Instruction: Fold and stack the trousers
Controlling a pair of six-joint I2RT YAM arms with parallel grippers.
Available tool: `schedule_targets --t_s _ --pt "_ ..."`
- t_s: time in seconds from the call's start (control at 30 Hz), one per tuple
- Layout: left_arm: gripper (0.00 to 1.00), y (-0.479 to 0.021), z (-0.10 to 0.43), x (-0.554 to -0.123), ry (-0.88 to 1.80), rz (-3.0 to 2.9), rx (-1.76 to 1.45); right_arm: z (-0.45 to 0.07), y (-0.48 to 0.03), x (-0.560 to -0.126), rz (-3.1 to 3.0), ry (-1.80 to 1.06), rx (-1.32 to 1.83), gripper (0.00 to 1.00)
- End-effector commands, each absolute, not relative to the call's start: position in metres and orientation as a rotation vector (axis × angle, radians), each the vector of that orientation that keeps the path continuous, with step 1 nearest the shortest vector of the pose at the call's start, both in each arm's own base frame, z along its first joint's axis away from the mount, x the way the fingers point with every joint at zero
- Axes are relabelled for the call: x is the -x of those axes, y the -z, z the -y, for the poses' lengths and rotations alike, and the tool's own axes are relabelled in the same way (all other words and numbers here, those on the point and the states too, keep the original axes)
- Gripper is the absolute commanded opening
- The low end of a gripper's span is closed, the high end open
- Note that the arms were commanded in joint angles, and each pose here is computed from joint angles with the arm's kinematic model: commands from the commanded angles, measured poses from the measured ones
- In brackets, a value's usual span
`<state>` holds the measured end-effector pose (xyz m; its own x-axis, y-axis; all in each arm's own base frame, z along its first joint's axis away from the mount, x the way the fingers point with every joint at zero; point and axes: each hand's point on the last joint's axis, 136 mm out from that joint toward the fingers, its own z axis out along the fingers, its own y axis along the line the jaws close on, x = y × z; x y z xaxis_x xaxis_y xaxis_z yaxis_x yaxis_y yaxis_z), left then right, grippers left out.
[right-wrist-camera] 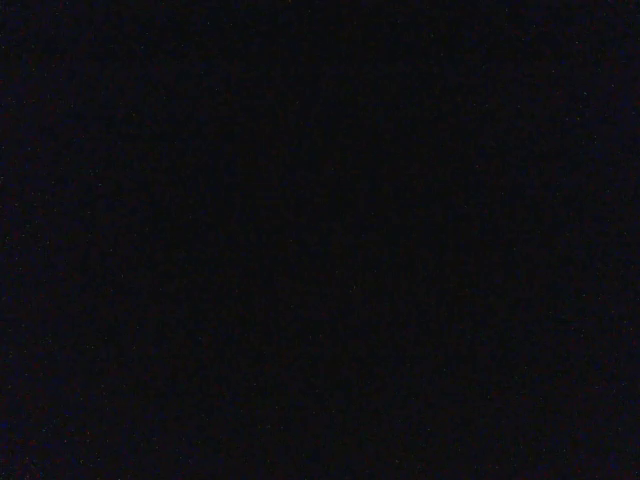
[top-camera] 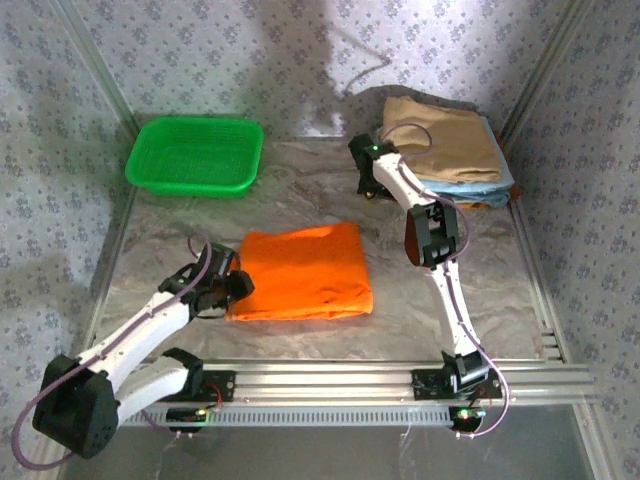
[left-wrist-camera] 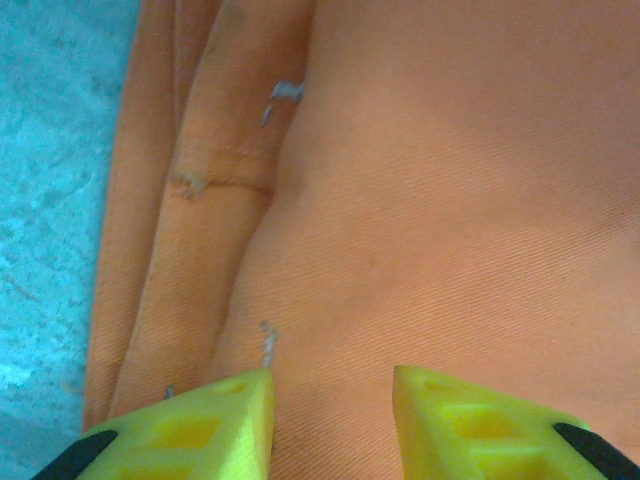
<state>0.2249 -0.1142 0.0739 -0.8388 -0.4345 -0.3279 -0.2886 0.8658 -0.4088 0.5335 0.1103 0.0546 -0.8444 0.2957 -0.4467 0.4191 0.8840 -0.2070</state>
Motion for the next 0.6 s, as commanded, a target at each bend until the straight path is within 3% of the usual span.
schedule_targets --t_s 0.0,0.3,0.57 --pt "0.37 -0.092 0.121 -0.239 0.533 -2.585 0.486 -0.081 -0.044 -0.524 -2.705 0.540 -0.533 0.89" --pt "0.35 -0.098 0.116 -0.249 0.568 -2.570 0.499 -0.068 -0.014 -0.515 -2.827 0.603 -0.457 0.60" --pt "0.32 -0.096 0.112 -0.249 0.589 -2.569 0.523 -0.055 0.002 -0.498 -2.889 0.643 -0.477 0.23"
